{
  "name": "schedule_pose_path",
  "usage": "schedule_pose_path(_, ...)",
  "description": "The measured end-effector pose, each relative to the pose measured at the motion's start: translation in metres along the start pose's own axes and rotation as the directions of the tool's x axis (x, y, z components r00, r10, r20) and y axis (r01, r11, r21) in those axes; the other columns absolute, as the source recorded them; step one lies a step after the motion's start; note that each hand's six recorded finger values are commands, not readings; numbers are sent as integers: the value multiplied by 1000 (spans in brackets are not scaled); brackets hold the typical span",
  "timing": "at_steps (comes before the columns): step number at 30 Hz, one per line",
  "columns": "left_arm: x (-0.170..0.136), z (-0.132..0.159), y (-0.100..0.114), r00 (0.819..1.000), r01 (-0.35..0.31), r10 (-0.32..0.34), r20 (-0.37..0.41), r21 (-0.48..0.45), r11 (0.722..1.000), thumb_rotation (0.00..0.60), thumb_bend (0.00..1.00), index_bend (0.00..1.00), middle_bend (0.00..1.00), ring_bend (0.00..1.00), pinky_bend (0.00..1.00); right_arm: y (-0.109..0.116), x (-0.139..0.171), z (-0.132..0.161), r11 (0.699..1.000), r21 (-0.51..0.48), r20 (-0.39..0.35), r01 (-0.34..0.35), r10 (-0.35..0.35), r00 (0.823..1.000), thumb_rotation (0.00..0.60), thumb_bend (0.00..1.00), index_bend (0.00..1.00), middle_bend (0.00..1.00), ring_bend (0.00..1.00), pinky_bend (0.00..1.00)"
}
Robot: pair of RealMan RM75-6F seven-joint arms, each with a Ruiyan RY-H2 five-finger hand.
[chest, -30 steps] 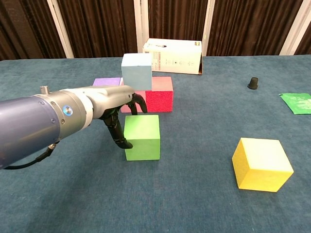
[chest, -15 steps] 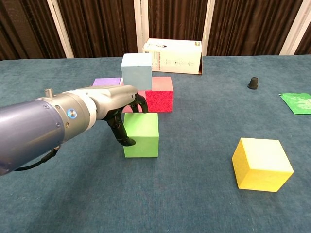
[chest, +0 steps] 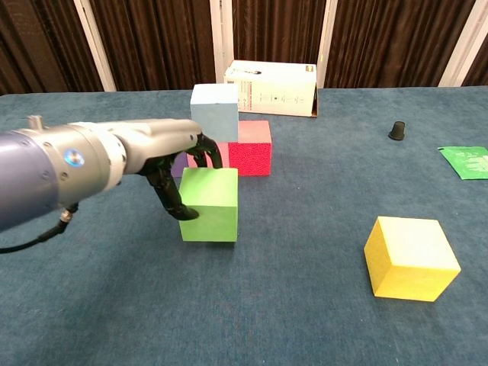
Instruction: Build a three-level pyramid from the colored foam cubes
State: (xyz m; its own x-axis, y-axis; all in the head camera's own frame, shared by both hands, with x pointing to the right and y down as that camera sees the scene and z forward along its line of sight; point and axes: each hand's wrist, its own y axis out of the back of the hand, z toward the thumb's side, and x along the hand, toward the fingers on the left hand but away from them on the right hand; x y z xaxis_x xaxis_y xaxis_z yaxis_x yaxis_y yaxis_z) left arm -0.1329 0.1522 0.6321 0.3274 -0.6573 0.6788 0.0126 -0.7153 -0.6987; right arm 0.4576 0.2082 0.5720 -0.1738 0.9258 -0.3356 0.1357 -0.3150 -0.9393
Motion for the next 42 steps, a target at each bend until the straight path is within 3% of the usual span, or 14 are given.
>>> schedule_pose_path(7,-21,-14,19,1000,-7,7,3,21,1000,600,467,328,330,0,0,0,0,1,1000,-4,1,-1,1,1000,600,324,34,9,0,0)
schedule_pose_path(14,-53,-49,58,998,-56,58,-23,59,997,600,467,331,322,0,0,-1,0,2,1000,-8,-1,-6,6,1000,600,324,33,9,0,0)
schedule_pose_path(23,-79,-104,117,979,-191,193,-65,32,981,600,467,328,307,0,0,-6,2,6,1000,-4,-5,-18,18,1000,600,324,33,9,0,0)
schedule_pose_path(33,-49,-147,134,987,-135,130,-99,-48,990,600,466,329,290,0,0,-11,0,6,999,5,2,-31,31,1000,600,324,33,9,0,0)
schedule_pose_path(42,-8,-166,155,987,-117,112,-114,-39,992,600,465,329,277,0,0,-15,-1,7,999,18,8,-39,39,999,600,324,34,9,0,0)
